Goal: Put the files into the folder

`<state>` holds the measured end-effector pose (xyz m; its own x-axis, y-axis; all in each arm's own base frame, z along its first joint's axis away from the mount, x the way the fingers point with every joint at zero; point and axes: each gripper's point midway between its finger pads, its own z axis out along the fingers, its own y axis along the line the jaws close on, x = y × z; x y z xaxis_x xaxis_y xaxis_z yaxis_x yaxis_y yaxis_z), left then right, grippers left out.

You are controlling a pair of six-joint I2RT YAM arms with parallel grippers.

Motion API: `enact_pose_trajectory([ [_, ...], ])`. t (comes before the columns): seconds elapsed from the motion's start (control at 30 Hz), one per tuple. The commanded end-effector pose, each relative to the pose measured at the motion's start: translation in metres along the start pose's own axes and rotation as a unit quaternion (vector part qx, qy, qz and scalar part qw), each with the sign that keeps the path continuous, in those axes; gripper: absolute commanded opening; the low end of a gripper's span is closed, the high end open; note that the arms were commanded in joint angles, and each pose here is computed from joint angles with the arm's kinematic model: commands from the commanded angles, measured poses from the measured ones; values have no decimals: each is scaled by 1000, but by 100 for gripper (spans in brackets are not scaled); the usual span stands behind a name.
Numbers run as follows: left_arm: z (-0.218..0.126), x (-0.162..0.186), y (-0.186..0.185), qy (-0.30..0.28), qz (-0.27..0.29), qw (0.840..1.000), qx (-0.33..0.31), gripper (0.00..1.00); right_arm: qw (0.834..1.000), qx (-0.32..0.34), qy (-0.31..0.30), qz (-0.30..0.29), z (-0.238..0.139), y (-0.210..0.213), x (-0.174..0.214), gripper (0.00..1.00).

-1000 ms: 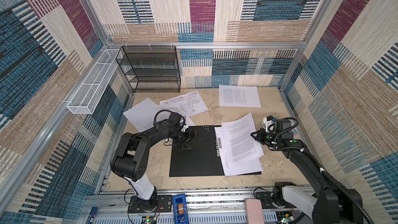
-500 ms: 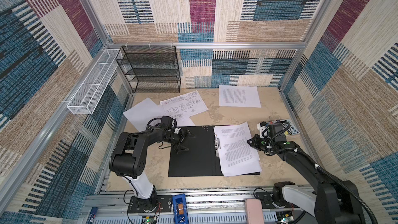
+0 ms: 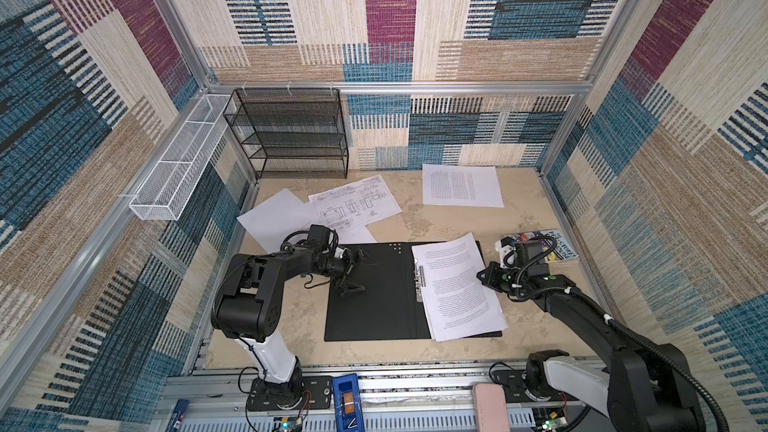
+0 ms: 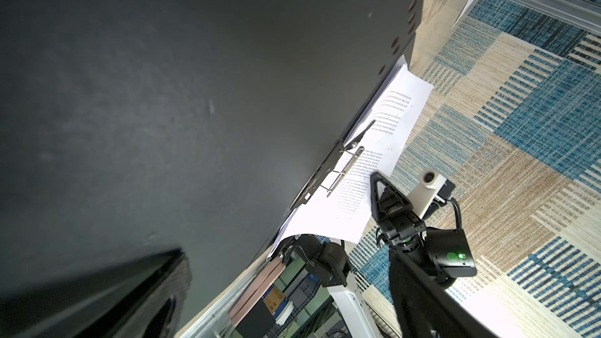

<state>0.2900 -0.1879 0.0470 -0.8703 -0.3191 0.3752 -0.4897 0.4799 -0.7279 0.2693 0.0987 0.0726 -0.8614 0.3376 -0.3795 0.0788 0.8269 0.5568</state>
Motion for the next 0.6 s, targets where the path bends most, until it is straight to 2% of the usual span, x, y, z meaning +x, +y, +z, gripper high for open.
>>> enact_pose_trajectory([
  [0.0, -2, -18, 43, -62, -24, 993, -95, 98, 1000, -11, -13, -3, 2, 4, -5, 2],
  [0.13, -2, -18, 44, -62, -26, 993, -95, 98, 1000, -21, -11, -1, 3, 7, -4, 5],
  [0.33, -2, -19, 42, -61, -25, 993, -93, 98, 1000, -14, -13, 3, 3, 4, -3, 24],
  [0.4, -3, -19, 39, -63, -22, 994, -91, 98, 1000, 3, -22, 14, 1, -1, -5, 41],
  [0.57, -9, -19, 25, -70, 5, 994, -81, 97, 997, 32, -64, 31, -11, -7, -18, 95],
])
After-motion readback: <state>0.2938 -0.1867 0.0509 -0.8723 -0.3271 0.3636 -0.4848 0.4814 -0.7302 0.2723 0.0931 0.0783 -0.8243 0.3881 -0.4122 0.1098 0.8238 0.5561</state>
